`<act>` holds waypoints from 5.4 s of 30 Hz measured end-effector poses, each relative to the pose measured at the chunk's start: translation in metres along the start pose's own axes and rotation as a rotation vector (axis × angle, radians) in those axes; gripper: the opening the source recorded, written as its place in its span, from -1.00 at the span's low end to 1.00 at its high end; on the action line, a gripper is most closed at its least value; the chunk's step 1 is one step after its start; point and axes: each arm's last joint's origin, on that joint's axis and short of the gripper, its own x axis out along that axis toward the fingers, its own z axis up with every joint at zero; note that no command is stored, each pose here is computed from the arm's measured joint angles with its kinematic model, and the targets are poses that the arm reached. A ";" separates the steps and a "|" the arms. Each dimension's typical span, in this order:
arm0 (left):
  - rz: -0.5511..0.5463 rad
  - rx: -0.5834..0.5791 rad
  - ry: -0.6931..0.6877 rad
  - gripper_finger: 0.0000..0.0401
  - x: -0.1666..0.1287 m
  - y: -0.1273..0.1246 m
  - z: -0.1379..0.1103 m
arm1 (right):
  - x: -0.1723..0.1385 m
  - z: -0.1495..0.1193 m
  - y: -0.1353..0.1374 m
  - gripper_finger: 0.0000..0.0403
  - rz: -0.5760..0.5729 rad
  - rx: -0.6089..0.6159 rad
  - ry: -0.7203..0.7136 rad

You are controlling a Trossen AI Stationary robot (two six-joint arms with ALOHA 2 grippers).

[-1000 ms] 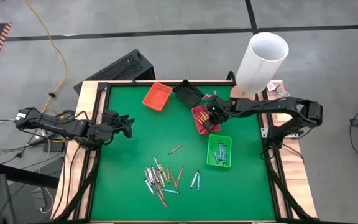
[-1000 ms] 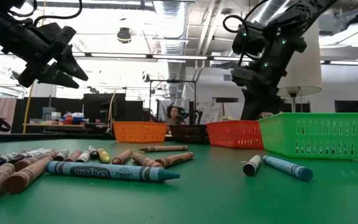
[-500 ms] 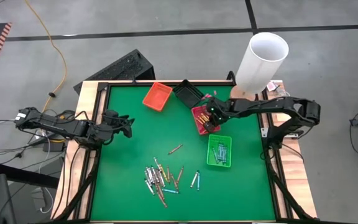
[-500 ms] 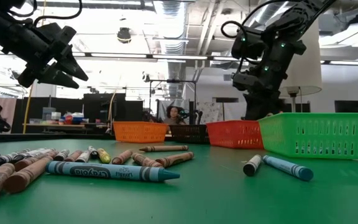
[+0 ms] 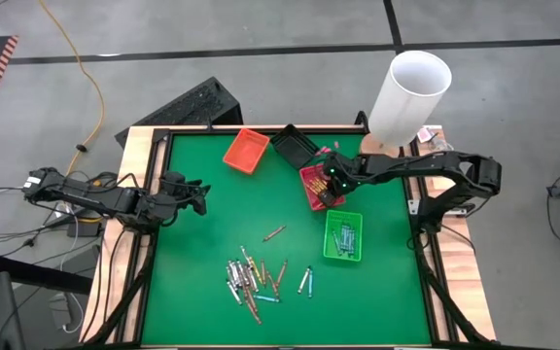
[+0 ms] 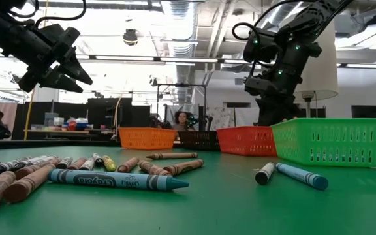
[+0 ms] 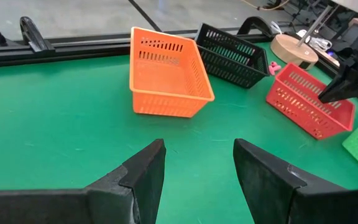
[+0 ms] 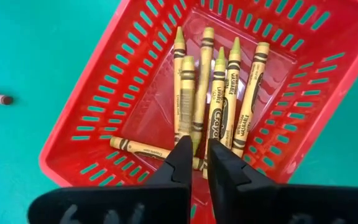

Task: Sort crayons
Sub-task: Put the green-yellow crayon into the red bin, then put the brown crayon into the black bin

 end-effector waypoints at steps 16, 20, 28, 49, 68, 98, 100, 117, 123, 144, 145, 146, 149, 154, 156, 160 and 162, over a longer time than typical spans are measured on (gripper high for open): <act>0.000 0.000 0.000 -0.10 0.000 0.000 0.000 | -0.005 0.007 0.004 -0.76 0.009 -0.012 -0.016; 0.000 -0.001 0.000 -0.10 0.000 0.000 0.000 | -0.011 0.014 0.008 -0.76 0.023 -0.016 -0.043; -0.037 -0.005 0.042 -0.10 0.000 -0.001 -0.001 | -0.022 0.027 0.019 -0.76 0.060 -0.078 -0.093; -0.039 -0.011 0.038 -0.10 0.000 -0.001 -0.001 | -0.041 0.016 0.103 -0.76 0.325 -0.557 -0.393; -0.073 -0.071 0.055 -0.10 0.000 -0.004 0.000 | -0.055 -0.002 0.139 -0.76 0.474 -0.627 -0.498; -0.116 -0.107 0.111 -0.10 0.000 -0.005 -0.002 | -0.071 -0.059 0.180 -0.76 0.488 -0.585 -0.479; -0.114 -0.107 0.108 -0.10 0.000 -0.005 -0.002 | -0.071 -0.060 0.181 -0.76 0.487 -0.560 -0.476; -0.130 -0.061 0.123 -0.10 0.000 -0.005 -0.002 | -0.073 -0.066 0.184 -0.76 0.459 -0.524 -0.495; -0.121 -0.062 0.129 -0.10 0.001 -0.006 -0.004 | -0.074 -0.070 0.186 -0.76 0.473 -0.517 -0.488; -0.079 -0.022 0.211 -0.10 0.015 -0.015 -0.020 | -0.078 -0.091 0.192 -0.76 0.453 -0.570 -0.455; -0.075 -0.017 0.209 -0.10 0.015 -0.015 -0.020 | -0.076 -0.091 0.193 -0.76 0.451 -0.582 -0.459; -0.073 -0.012 0.211 -0.10 0.015 -0.015 -0.021 | -0.074 -0.090 0.195 -0.76 0.454 -0.590 -0.476; -0.072 -0.023 0.204 -0.10 0.015 -0.015 -0.020 | -0.060 -0.083 0.200 -0.76 0.420 -0.646 -0.539; -0.086 -0.059 0.220 -0.10 0.015 -0.016 -0.020 | -0.025 -0.054 0.203 -0.76 0.251 -0.751 -0.502; -0.093 -0.061 0.229 -0.10 0.015 -0.016 -0.020 | -0.014 -0.040 0.202 -0.76 0.181 -0.784 -0.464; -0.094 -0.048 0.228 -0.10 0.015 -0.016 -0.020 | -0.004 -0.017 0.202 -0.76 0.063 -0.858 -0.360; -0.096 -0.028 0.227 -0.10 0.015 -0.016 -0.020 | 0.000 -0.009 0.201 -0.76 0.011 -0.889 -0.291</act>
